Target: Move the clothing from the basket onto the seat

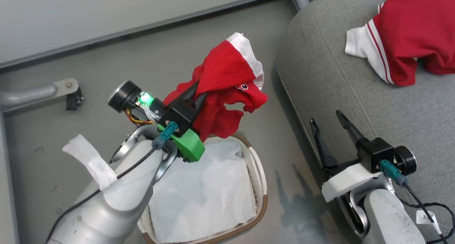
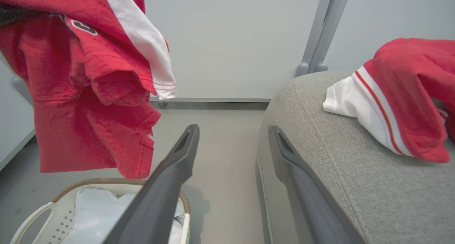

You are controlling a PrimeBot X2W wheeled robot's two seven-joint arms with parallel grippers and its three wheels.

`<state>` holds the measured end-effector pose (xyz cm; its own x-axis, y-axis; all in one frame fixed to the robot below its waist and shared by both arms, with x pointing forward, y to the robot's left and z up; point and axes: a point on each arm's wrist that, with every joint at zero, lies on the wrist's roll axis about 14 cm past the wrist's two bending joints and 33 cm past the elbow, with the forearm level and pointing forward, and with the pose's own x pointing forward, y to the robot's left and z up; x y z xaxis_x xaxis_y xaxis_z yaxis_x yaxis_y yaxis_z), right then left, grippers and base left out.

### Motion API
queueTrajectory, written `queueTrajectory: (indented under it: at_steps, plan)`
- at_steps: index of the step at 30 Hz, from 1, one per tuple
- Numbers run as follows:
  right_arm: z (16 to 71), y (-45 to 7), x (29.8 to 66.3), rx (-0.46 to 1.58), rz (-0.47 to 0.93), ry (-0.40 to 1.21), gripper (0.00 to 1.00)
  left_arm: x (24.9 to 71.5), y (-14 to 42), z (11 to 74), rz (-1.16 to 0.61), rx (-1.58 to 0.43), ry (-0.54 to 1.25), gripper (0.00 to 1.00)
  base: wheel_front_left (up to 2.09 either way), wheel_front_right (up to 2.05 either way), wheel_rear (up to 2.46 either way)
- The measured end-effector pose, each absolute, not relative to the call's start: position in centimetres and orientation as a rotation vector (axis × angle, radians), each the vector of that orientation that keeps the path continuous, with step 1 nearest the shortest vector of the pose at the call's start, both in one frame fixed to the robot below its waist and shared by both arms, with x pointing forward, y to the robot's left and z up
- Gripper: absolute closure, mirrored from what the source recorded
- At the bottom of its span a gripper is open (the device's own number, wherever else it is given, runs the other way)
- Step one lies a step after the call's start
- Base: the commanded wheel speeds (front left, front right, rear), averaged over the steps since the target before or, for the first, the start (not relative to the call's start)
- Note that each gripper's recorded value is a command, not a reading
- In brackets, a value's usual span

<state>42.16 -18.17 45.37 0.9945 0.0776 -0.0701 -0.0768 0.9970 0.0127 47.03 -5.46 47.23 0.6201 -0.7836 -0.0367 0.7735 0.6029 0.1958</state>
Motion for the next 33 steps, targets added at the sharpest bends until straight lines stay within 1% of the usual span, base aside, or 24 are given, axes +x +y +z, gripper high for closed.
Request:
queueTrajectory:
  at_steps: [6, 13, 15, 20, 25, 33]
  plan:
    - [48.1, -16.3, 40.6, 0.018, 0.128, 0.005, 0.00, 46.8, -5.5, 55.7, -0.908, 0.313, -0.247, 1.00, 0.00, 0.00, 0.00]
    - [51.4, -13.8, 39.0, 0.015, 0.201, -0.085, 0.00, 44.8, -5.9, 64.6, -0.902, 0.395, -0.433, 1.00, 0.00, 0.00, 0.00]
    - [52.4, -12.1, 38.4, 0.012, 0.251, -0.112, 0.00, 43.5, -6.1, 67.3, -0.901, 0.417, -0.490, 1.00, 0.00, 0.00, 0.00]
    - [53.7, -9.2, 37.8, 0.024, 0.340, -0.146, 0.00, 41.9, -6.4, 69.7, -0.903, 0.431, -0.537, 1.00, 0.00, 0.00, 0.00]
    - [54.8, -6.3, 37.5, 0.040, 0.428, -0.170, 0.00, 41.0, -6.3, 70.5, -0.905, 0.440, -0.551, 1.00, 0.00, 0.00, 0.00]
    - [56.0, -3.9, 38.8, 0.037, 0.505, -0.177, 0.00, 39.6, -7.2, 71.1, -0.937, 0.454, -0.572, 1.00, 0.00, 0.00, 0.00]
